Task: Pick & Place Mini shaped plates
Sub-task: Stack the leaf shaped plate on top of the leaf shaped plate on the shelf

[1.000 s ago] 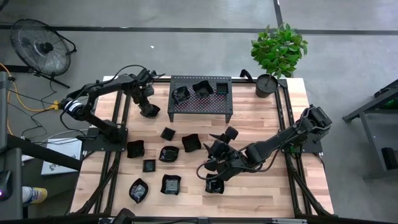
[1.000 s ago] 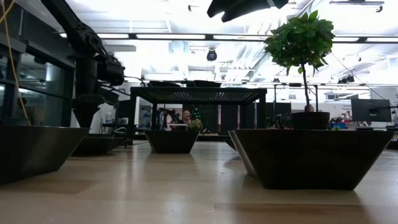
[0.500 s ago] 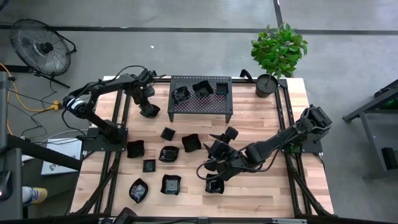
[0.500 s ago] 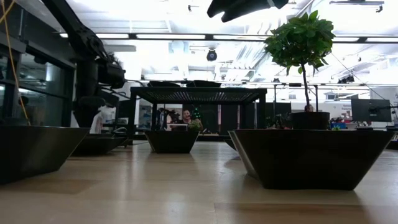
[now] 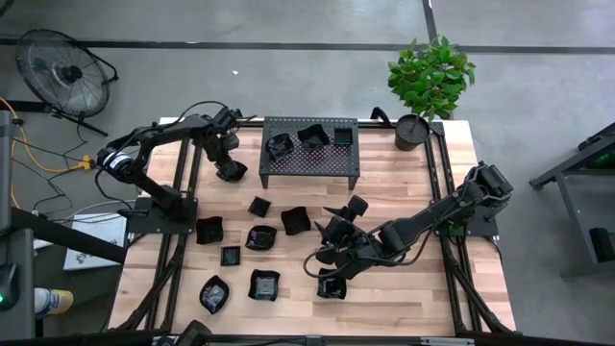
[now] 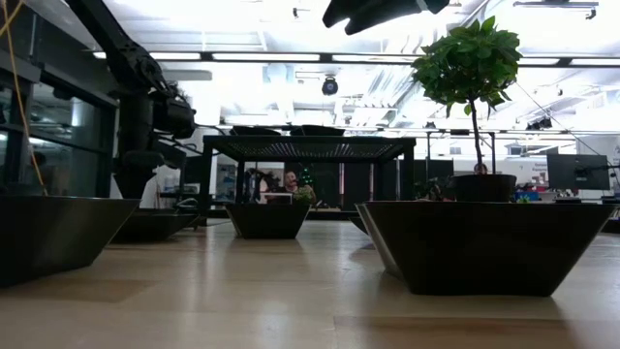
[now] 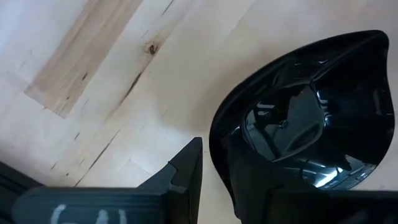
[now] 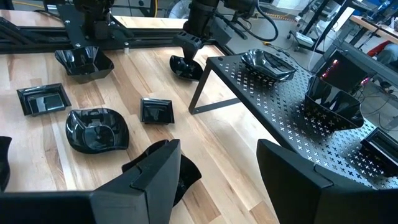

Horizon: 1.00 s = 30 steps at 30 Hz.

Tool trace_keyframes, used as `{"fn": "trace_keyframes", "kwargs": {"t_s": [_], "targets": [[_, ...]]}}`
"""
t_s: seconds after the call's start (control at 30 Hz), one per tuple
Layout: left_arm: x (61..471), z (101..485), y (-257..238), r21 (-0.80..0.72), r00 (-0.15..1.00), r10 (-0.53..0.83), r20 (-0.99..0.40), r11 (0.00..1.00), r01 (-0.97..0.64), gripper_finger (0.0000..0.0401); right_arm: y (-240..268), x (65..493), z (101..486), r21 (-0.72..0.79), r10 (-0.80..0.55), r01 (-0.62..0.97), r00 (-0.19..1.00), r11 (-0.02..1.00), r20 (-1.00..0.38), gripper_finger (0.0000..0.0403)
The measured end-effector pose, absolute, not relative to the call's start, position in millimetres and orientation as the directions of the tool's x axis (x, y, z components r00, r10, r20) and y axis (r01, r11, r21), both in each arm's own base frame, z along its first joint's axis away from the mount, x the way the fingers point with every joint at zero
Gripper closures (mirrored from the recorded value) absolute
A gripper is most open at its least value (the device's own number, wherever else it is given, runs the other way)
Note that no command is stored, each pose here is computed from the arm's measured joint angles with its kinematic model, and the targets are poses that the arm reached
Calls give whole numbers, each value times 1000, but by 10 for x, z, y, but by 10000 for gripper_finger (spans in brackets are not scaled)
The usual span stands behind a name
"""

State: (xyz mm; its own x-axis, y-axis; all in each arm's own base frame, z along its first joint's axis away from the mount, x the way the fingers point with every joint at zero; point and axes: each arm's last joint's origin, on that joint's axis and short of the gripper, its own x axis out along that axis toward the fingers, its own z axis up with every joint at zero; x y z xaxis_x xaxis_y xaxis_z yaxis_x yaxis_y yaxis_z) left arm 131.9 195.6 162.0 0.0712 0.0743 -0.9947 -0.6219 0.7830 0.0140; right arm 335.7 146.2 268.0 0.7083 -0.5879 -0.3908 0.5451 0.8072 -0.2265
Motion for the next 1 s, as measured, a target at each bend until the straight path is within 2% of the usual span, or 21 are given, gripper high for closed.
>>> {"fn": "trace_keyframes", "kwargs": {"t_s": [0.6, 1.0], "targets": [[1325, 1621, 1950, -11, 91, 58, -994, 785, -620, 330, 1463, 3358, 2678, -223, -580, 538, 711, 813, -398, 194], [1327, 1623, 1949, -18, 98, 55, -994, 785, -619, 394, 1464, 3358, 2677, -224, -579, 536, 711, 814, -399, 194]]}}
